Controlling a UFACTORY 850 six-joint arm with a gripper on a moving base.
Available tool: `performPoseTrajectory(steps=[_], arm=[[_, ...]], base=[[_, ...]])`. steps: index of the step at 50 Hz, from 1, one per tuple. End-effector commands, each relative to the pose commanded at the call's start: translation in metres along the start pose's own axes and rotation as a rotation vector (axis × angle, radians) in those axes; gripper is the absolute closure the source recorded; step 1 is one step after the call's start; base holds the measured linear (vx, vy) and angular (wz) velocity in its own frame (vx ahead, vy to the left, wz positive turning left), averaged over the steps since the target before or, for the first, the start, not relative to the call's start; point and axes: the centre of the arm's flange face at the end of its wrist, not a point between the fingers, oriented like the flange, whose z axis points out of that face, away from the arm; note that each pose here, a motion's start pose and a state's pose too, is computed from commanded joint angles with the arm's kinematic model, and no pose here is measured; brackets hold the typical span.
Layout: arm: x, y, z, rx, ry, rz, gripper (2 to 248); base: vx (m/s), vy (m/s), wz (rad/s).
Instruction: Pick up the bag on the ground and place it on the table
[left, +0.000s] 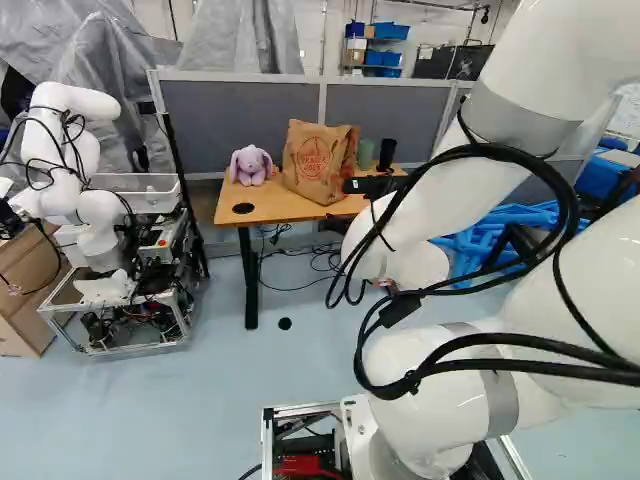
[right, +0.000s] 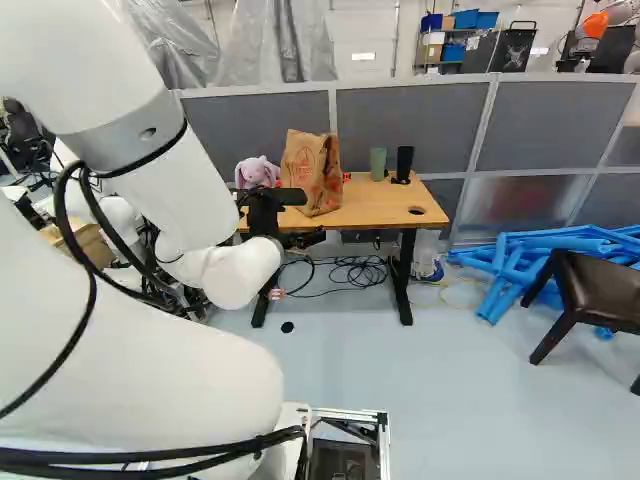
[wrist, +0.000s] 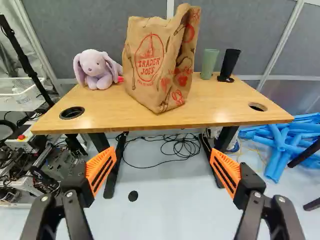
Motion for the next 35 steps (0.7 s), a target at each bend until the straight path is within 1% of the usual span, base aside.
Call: performPoseTrajectory(steps=[35], arm=[[0.0000,0.0000,0.0000,0.000,0.000,0.000,3]], base=[[0.000,0.000,0.000]])
